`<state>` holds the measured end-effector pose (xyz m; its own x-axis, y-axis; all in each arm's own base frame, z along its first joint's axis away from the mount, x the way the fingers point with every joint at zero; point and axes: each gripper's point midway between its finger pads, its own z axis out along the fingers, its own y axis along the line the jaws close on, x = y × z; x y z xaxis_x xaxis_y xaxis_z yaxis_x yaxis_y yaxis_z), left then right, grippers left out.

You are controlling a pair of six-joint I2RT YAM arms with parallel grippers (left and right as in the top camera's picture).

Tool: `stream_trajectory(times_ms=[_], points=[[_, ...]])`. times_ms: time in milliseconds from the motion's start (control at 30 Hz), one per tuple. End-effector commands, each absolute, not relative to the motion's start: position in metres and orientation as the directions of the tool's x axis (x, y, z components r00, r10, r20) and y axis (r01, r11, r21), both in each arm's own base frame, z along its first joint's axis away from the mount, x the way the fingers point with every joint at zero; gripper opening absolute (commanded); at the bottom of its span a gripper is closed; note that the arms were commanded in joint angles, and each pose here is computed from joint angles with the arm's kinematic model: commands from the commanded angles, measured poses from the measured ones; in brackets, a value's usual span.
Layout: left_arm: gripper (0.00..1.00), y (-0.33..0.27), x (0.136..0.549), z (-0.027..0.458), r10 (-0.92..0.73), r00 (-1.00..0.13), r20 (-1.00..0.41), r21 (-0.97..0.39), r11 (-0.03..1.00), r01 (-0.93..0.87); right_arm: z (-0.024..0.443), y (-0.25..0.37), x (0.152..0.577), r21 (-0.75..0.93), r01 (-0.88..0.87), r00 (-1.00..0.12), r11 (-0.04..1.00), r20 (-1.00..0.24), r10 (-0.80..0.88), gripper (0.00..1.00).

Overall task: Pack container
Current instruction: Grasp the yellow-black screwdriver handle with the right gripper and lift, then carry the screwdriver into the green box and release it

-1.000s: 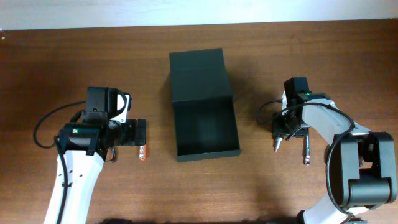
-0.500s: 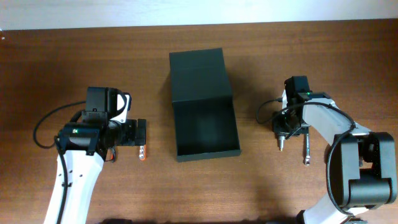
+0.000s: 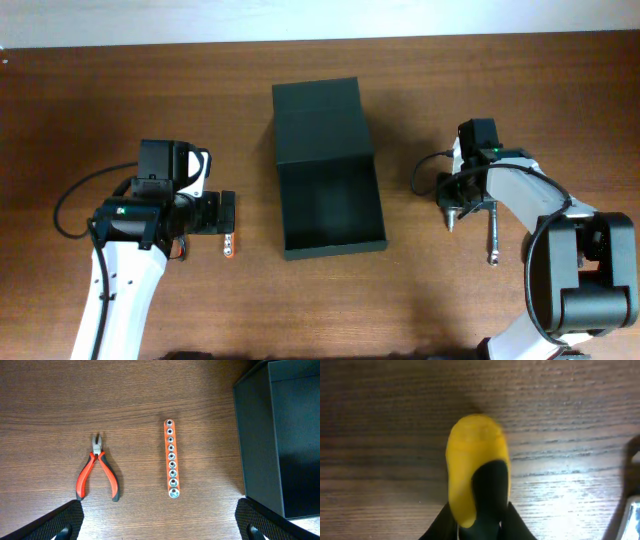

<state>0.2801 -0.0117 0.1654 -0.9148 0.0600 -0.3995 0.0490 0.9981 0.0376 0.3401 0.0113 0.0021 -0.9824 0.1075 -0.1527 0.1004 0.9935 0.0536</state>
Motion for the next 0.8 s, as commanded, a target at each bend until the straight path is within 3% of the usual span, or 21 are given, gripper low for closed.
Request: stream_trajectory(times_ms=[0, 67, 433, 567, 767], points=[[0.99, -0.012, 0.284, 0.172, 0.052, -0.907, -0.419, 0.034, 0.999, 0.042, -0.014, 0.013, 0.33, 0.062, 0.101, -0.989, 0.993, -0.1, 0.107, 0.09], [0.99, -0.012, 0.285, 0.172, 0.052, -0.906, -0.42, 0.034, 0.999, 0.041, -0.014, 0.013, 0.33, 0.063, 0.101, -0.989, 0.993, -0.103, 0.107, 0.04], [0.99, -0.012, 0.285, 0.172, 0.052, -0.906, -0.42, 0.035, 0.999, 0.041, -0.01, 0.013, 0.339, 0.068, 0.099, -0.986, 0.993, -0.129, 0.107, 0.04], [0.99, -0.011, 0.285, 0.172, 0.052, -0.906, -0.42, 0.041, 0.998, 0.038, 0.013, 0.014, 0.354, 0.074, 0.095, -0.978, 0.993, -0.179, 0.107, 0.04], [0.99, -0.011, 0.285, 0.172, 0.052, -0.906, -0.42, 0.041, 0.998, 0.039, 0.09, 0.032, 0.377, 0.066, -0.029, -0.946, 0.997, -0.325, -0.006, 0.04]])
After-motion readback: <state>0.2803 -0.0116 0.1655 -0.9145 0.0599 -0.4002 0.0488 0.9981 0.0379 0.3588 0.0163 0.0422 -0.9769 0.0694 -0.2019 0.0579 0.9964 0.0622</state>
